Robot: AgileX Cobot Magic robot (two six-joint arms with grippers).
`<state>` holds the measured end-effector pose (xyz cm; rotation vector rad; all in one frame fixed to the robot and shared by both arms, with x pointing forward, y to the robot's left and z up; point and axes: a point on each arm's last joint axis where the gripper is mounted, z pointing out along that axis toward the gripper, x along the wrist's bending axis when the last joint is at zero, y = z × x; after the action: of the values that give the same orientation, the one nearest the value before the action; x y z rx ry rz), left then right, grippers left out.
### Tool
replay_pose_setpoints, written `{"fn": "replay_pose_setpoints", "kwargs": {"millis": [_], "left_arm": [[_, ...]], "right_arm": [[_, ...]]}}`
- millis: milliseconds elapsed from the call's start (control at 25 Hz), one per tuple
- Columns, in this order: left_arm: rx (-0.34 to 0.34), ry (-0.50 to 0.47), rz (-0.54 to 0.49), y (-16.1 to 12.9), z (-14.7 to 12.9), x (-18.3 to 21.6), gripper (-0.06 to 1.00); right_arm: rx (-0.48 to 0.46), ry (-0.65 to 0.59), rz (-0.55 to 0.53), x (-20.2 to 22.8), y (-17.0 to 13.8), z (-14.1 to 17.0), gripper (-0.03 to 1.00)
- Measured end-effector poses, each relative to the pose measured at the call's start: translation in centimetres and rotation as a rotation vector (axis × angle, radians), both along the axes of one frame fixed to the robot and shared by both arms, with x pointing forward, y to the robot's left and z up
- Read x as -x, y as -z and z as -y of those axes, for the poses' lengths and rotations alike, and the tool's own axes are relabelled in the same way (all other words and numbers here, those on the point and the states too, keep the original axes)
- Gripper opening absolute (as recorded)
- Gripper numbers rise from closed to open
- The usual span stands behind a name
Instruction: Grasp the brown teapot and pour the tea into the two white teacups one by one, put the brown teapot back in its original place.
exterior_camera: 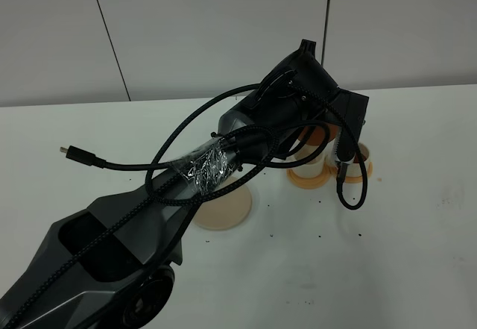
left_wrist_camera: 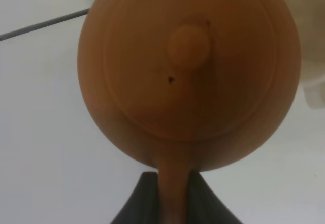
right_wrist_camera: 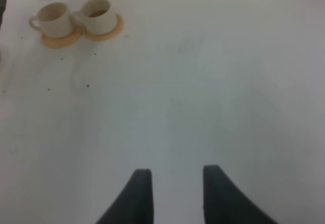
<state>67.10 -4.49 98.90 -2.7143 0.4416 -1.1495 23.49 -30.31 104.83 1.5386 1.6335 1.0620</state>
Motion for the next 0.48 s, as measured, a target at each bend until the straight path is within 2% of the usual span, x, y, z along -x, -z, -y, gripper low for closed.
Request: {"fn": "replay_pose_setpoints", "kwargs": {"millis": [480], "left_arm": [[-0.001,0.000,-0.001,0.00,0.00,0.01,0.17]], "right_arm": [[0.000,0.000,0.000,0.00,0.00,0.00,0.24]]}}
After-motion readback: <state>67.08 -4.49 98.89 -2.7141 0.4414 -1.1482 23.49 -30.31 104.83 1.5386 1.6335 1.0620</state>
